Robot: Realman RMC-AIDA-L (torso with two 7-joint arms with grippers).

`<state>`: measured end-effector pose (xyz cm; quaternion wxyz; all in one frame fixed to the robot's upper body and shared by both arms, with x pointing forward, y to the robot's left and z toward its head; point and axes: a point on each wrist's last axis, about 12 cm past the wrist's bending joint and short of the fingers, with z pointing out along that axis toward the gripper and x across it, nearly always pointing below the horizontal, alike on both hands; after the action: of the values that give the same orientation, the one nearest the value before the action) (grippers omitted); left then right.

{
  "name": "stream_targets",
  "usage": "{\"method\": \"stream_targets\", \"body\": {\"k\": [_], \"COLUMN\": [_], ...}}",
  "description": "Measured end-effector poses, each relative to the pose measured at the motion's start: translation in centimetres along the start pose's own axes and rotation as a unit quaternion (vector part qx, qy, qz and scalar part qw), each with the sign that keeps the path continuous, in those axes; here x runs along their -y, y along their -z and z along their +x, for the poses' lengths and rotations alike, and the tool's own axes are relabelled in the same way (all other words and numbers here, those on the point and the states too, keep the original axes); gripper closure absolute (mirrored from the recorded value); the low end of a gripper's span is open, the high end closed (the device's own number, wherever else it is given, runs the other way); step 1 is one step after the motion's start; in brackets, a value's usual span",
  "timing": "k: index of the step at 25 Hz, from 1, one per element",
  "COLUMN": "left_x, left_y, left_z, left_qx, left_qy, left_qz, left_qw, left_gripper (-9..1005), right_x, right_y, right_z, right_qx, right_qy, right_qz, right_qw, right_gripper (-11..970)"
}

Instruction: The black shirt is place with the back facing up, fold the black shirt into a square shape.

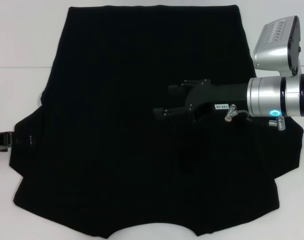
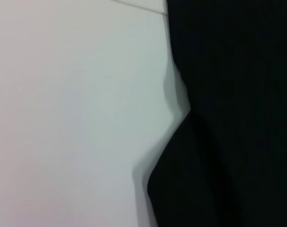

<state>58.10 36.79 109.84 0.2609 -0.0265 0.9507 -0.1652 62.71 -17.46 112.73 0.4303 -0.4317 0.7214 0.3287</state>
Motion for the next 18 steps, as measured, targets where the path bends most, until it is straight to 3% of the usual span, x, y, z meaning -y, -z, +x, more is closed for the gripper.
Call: {"method": "stream_targets", "body": {"k": [18], "left_x": [1.2], "left_y": [-0.5], "left_z": [0.3], "left_qx": [-0.033], "left_qy": [-0.025], "left_qz": [0.008], "left_qw": [0.999], "left_gripper": [120], "right_x": [0.1], "right_y": [0.2], "right_z": [0.1], "right_qx": [0.005], "right_qy": [-0.003], "right_qz": [0.004], "right_qw": [1.0], "right_gripper": [60]}}
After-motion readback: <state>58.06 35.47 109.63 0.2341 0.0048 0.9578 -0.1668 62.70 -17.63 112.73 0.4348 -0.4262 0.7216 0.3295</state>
